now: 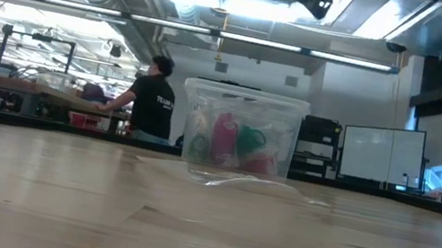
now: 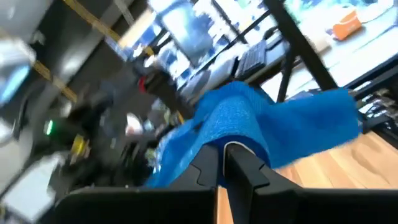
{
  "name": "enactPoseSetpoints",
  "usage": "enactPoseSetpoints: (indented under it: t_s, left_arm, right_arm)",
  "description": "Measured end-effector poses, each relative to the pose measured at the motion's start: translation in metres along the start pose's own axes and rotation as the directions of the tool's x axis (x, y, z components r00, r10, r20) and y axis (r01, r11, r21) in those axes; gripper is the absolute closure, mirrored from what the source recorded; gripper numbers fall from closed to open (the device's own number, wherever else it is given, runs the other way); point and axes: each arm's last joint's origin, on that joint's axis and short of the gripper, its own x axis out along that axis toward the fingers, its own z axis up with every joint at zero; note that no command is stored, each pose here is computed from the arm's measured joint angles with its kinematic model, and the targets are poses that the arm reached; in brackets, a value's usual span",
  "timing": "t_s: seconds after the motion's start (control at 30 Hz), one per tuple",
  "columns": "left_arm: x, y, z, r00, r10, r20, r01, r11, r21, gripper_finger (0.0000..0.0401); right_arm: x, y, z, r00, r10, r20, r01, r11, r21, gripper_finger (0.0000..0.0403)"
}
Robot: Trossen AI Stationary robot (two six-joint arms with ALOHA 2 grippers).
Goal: Roll bandage
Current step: Roll the blue bandage
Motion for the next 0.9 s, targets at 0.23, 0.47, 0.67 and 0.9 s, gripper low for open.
enactPoseSetpoints:
  t_s: [0.23, 0.47, 0.67, 0.9]
  left_arm:
    - [0.001, 0.017, -0.008, 0.997, 0.005, -0.081, -0.015, 0.991, -0.13, 0.0401]
    - [0.018, 0.023, -0.032, 0.979, -0.001, -0.206, -0.042, 0.978, -0.203, 0.0401]
    - [0.024, 0.02, -0.041, 0.965, -0.193, -0.176, 0.14, 0.951, -0.275, 0.0401]
    - [0.025, 0.021, -0.056, 0.939, -0.151, -0.307, 0.072, 0.964, -0.256, 0.0401]
  right_arm:
    - [-0.024, -0.005, -0.006, 0.978, -0.165, -0.13, 0.16, 0.986, -0.046, 0.0095]
    - [-0.022, -0.001, -0.001, 0.996, -0.042, -0.082, 0.036, 0.996, -0.079, 0.0057]
    - [-0.004, -0.012, 0.004, 0.991, -0.123, 0.051, 0.13, 0.976, -0.172, 0.0057]
    - [-0.069, 0.019, 0.022, 0.981, -0.185, 0.062, 0.194, 0.954, -0.227, 0.0057]
